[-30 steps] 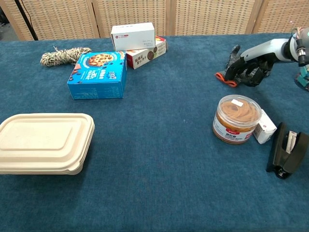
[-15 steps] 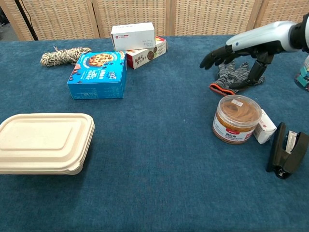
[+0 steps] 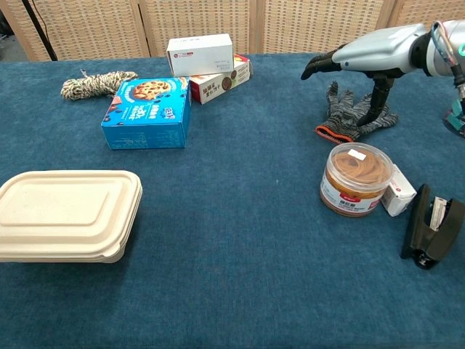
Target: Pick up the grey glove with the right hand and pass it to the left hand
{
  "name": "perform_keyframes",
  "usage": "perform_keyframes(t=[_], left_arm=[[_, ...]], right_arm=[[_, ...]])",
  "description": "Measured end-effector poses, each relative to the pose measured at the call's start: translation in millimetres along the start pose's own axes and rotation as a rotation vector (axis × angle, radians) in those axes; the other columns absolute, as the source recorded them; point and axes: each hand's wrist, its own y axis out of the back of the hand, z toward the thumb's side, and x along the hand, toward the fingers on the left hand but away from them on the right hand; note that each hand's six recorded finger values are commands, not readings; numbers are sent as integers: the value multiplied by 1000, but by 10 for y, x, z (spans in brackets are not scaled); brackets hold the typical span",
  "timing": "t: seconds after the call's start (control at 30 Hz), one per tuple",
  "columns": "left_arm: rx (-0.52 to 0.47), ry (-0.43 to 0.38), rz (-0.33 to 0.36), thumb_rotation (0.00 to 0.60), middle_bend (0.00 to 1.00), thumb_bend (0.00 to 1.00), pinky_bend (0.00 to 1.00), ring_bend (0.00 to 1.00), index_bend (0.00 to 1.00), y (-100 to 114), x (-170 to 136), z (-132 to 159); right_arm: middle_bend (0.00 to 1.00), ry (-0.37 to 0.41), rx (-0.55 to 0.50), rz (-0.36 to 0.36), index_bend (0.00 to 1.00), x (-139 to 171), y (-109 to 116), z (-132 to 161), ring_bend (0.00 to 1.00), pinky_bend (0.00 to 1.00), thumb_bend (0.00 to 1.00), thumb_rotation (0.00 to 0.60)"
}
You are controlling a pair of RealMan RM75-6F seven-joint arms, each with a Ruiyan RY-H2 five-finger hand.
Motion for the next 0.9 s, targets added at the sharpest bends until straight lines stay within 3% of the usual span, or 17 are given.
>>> perform_keyframes(t=[0.2,0.6,0.8,0.9], left_arm=[[1,4,-1,600,0,14,0,0,0,-2,12,-5],[3,9,-10,600,0,14,0,0,0,-22,31,-3],[1,12,-16,600,0,14,0,0,0,-31,43,-4],[0,11,-16,600,0,15,0,0,0,-31,43,-1]], right_arm=[[0,-3,130,41,0,-118,-179,-41,0,0,249,600],[0,-36,248,84,5,-210,-356,-187,0,0,277,600],[12,-37,280,77,127,-238,-414,-209,0,3,285,600],[88,-34,266,71,200,-248,-443,-204,15,23,285,600]])
